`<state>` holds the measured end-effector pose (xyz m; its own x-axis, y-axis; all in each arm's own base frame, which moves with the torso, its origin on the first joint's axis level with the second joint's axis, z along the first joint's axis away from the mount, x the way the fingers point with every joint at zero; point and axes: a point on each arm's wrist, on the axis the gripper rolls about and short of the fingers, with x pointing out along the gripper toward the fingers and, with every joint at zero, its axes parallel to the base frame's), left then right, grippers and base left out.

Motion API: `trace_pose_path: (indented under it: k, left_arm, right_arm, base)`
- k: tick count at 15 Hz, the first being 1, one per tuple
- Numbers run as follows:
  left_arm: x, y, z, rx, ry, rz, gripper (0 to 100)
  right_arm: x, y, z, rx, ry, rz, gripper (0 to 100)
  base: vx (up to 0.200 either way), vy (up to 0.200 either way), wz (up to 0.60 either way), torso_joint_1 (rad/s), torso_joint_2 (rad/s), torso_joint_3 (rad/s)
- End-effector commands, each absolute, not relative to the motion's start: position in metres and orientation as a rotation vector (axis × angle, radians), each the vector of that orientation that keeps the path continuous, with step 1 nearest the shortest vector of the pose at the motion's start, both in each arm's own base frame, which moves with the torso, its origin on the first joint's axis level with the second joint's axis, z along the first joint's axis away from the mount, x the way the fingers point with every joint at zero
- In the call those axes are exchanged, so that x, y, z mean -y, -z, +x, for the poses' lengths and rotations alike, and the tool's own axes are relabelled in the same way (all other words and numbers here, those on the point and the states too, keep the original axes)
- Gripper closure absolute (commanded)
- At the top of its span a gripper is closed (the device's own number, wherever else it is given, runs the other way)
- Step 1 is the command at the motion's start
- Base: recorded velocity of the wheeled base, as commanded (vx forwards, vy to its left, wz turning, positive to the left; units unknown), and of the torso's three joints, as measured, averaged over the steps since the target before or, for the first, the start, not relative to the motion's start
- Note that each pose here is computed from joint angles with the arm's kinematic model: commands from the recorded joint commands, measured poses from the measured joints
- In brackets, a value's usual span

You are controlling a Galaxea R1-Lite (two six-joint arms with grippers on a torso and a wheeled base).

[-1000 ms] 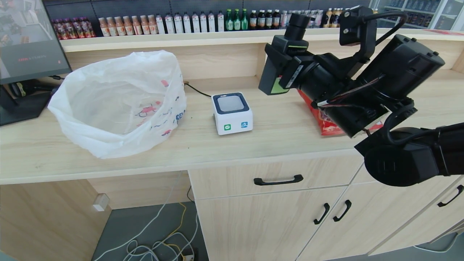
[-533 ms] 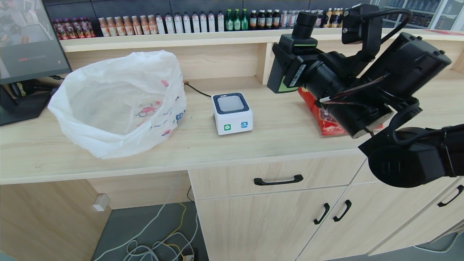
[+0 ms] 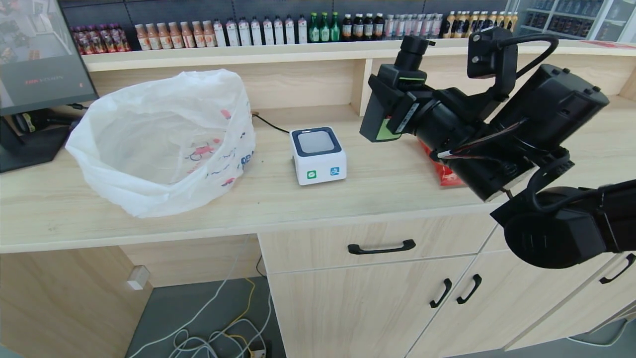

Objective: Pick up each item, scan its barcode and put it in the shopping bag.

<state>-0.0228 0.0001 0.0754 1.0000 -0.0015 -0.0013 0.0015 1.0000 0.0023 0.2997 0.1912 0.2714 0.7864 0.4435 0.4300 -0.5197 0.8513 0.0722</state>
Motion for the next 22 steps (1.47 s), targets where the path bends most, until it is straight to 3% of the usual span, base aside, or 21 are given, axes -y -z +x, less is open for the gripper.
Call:
trace_pose_path:
  k: [1,4,16,22]
  left_arm:
    - [0.000,-0.075,-0.023,-0.002,0.000,0.003,0]
    - [0.000,-0.075,-0.023,0.000,0.000,0.000,0]
    - [0.000,-0.075,-0.023,0.000,0.000,0.002,0]
    - [0.000,-0.075,-0.023,0.000,0.000,0.002,0]
  right_arm:
    - [-0.195,-0.264,0.301,0.401,-0.533,0.205,100]
    - [-0.195,-0.264,0.301,0.413,-0.531,0.209,100]
    - [-0.192,-0.304,0.276,0.337,-0.509,0.079,100]
    - [-0.219,-0.325,0.270,0.226,-0.519,0.060,100]
  base:
    - [0.000,0.200,0.00,0.002,0.00,0.002]
    - [0.000,0.200,0.00,0.005,0.00,0.004]
    - [0.000,0.000,0.00,0.000,0.00,0.000]
    - [0.000,0.000,0.00,0.000,0.00,0.000]
